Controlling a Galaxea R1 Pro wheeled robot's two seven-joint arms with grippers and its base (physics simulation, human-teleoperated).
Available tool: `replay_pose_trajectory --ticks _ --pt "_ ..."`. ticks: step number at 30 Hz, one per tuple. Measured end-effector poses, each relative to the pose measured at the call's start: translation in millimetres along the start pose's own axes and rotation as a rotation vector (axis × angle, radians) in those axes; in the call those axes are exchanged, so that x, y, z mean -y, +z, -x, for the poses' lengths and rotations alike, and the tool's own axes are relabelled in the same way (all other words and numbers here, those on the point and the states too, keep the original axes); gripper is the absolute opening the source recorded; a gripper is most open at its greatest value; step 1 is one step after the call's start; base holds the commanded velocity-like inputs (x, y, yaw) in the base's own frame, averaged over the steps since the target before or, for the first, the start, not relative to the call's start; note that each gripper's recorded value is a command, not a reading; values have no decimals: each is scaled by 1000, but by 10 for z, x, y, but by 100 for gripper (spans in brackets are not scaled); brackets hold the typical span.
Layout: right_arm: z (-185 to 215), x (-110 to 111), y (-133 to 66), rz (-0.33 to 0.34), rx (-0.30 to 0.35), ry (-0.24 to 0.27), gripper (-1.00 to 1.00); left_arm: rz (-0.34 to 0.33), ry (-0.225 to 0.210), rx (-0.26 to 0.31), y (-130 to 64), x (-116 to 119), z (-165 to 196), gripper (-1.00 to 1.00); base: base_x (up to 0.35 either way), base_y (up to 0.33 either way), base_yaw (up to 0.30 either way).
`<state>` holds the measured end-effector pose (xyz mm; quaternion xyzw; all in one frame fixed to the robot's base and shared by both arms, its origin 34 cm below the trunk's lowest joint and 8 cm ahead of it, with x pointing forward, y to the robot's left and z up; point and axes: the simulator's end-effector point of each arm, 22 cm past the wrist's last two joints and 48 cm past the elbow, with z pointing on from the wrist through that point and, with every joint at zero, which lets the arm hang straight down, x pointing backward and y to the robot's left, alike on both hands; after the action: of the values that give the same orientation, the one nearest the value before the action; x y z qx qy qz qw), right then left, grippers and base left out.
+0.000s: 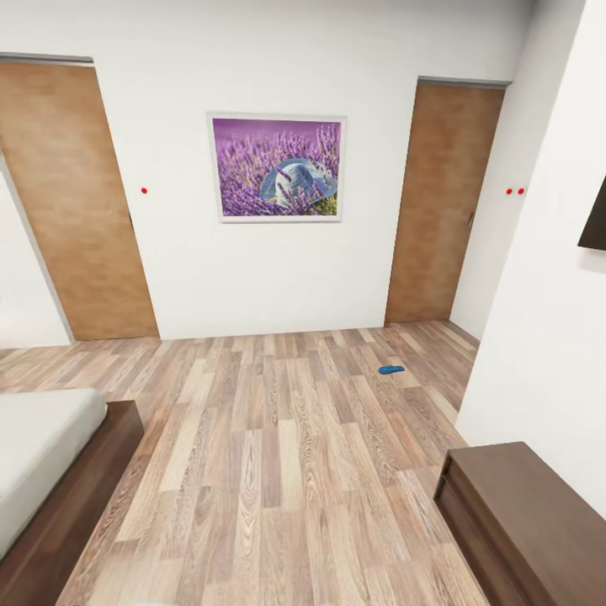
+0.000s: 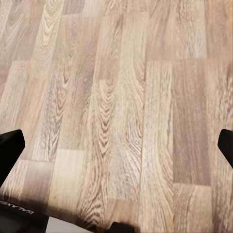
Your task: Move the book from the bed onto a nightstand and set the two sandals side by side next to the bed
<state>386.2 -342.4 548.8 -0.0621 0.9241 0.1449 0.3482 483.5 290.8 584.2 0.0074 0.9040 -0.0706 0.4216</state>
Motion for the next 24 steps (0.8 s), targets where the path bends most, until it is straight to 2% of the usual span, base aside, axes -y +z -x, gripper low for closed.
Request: replay_pose_trajectory --ticks 8,24 --pt "-8 12 -1 -5 -1 4 100 0 -1 -5 2 6 -25 100 0 0 134" --pt "-39 17 -1 -7 -9 7 100 -17 9 -22 16 88 -88 100 0 0 197"
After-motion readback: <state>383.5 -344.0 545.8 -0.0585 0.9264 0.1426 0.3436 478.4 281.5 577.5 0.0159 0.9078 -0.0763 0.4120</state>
